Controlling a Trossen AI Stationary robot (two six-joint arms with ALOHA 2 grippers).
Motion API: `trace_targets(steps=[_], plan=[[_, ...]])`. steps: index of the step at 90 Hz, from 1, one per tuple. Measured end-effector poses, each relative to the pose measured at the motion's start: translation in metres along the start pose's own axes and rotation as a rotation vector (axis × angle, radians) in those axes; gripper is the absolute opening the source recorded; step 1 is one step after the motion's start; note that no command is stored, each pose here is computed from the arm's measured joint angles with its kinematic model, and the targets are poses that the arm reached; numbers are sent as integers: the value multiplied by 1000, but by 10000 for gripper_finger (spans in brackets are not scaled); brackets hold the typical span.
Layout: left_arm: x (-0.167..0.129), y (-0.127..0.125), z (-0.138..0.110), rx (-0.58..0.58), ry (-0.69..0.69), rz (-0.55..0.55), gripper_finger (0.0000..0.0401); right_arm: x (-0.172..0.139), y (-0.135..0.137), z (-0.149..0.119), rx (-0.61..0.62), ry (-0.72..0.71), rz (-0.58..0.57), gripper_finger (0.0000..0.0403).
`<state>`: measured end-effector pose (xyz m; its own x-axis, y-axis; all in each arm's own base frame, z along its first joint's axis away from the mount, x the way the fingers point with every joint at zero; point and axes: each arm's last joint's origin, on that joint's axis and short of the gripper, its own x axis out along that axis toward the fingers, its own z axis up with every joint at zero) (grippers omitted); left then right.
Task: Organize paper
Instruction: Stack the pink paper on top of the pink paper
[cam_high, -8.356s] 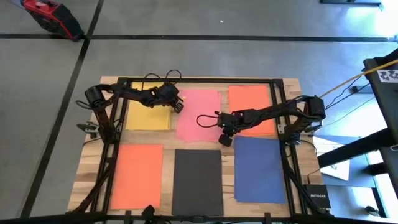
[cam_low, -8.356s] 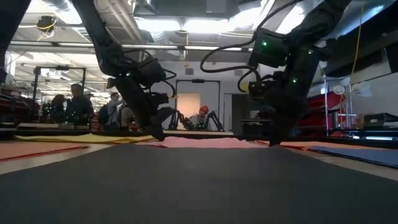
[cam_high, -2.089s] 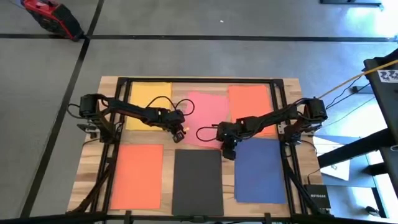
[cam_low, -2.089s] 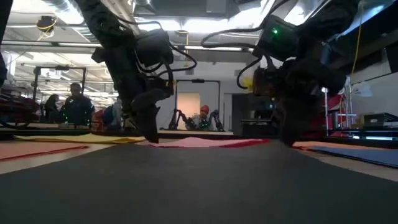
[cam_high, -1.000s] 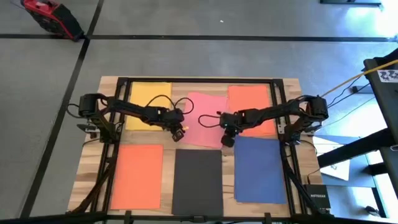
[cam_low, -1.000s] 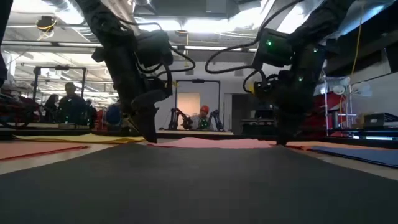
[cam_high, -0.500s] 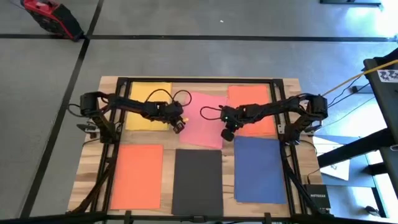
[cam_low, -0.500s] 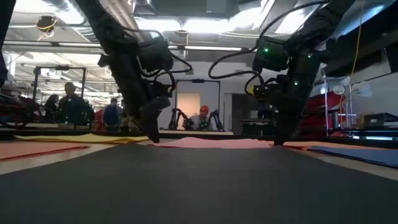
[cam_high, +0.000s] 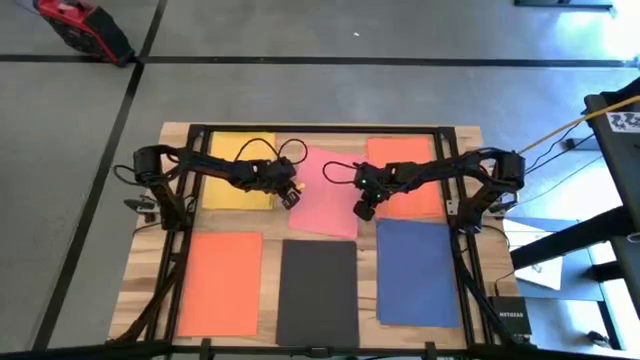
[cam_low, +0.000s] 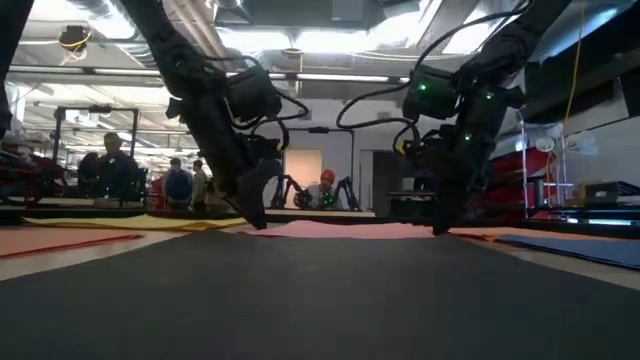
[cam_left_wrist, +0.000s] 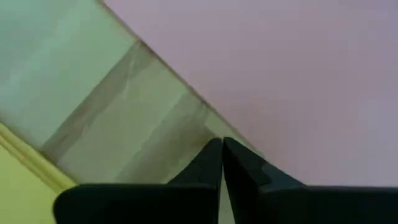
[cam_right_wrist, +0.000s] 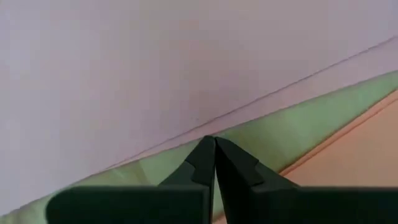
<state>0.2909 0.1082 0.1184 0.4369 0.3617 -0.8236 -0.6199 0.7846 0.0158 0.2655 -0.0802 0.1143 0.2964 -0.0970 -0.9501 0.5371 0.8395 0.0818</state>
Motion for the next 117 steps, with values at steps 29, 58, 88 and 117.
trace_targets(steps=[29, 58, 88, 117], plan=[[1, 0, 4, 0, -42, -8, 0, 4, -5, 6, 25, -41, 33, 0], [-4, -10, -1, 5, -5, -13, 0, 4, -5, 8, 17, -58, 50, 0], [-32, -6, -1, 41, 32, -20, 0, 4, -6, 8, -2, -48, 47, 0], [-54, -37, -9, 203, 14, -130, 0, -4, -5, 9, -39, -80, 54, 0]])
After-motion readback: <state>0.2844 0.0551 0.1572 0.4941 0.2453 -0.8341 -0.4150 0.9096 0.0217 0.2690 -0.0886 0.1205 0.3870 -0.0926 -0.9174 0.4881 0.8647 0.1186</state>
